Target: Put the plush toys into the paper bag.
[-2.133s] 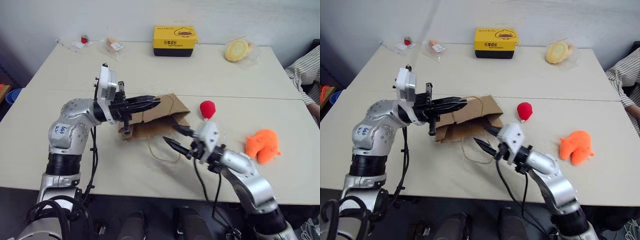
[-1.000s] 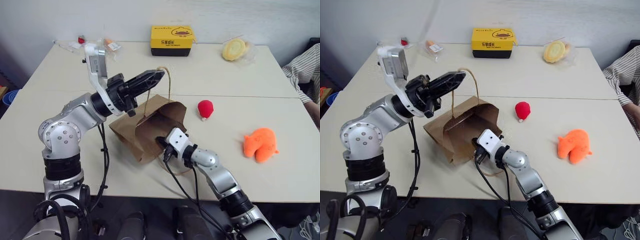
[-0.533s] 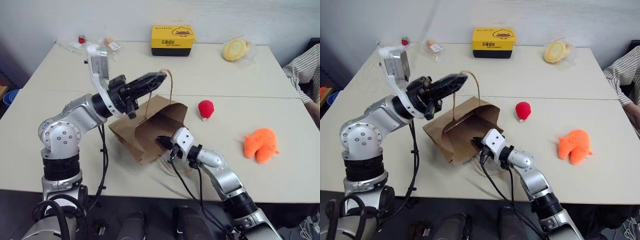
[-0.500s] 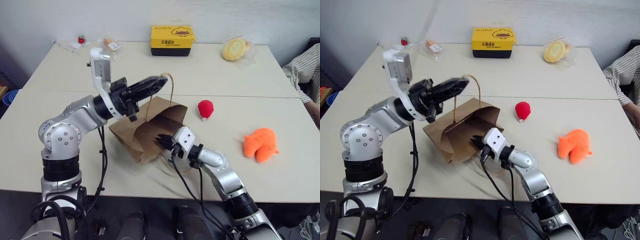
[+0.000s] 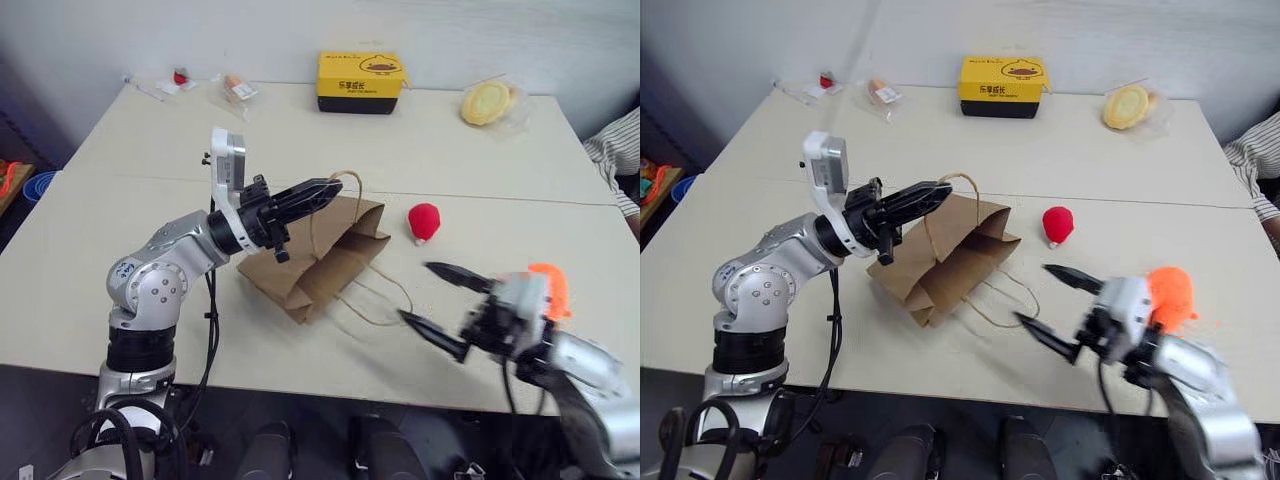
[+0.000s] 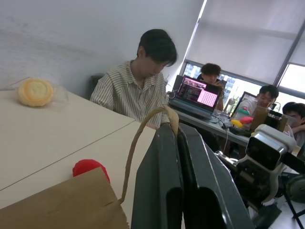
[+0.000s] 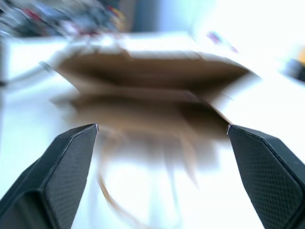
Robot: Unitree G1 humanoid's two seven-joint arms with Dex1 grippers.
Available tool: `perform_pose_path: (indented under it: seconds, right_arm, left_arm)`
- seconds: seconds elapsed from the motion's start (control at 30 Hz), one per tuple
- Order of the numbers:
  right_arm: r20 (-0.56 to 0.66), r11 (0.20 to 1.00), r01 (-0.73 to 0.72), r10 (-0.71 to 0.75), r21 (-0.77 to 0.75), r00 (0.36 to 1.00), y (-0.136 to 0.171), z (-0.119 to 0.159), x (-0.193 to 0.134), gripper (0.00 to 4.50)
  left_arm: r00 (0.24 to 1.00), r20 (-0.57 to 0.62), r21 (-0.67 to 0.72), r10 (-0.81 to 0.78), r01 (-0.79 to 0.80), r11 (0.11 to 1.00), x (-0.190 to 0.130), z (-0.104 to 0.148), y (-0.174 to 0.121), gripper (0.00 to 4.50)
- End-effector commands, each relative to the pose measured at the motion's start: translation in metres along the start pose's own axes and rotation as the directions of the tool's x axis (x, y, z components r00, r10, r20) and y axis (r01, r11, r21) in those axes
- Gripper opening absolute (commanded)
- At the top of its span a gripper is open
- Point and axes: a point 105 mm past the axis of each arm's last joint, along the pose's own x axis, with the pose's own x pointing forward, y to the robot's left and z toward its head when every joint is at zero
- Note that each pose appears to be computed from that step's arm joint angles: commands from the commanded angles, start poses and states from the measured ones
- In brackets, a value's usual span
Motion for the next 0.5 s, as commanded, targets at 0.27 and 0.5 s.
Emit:
perform_pose_path:
  seconds: [0.27, 0.5]
  right_arm:
    - [-0.289, 0.827, 0.402, -0.526, -0.393, 0.799, -0.053, -0.034, -0.176, 4.47]
    - [-0.364, 0.808, 0.343, -0.539, -0.48, 0.76, -0.062, -0.043, -0.195, 4.47]
  left_arm:
    - [0.999, 0.007, 0.026, -0.053, 0.052, 0.998, 0.005, -0.004, -0.004, 0.0]
    - [0.999, 0.003, 0.039, -0.045, 0.044, 0.998, 0.005, -0.004, -0.001, 0.0]
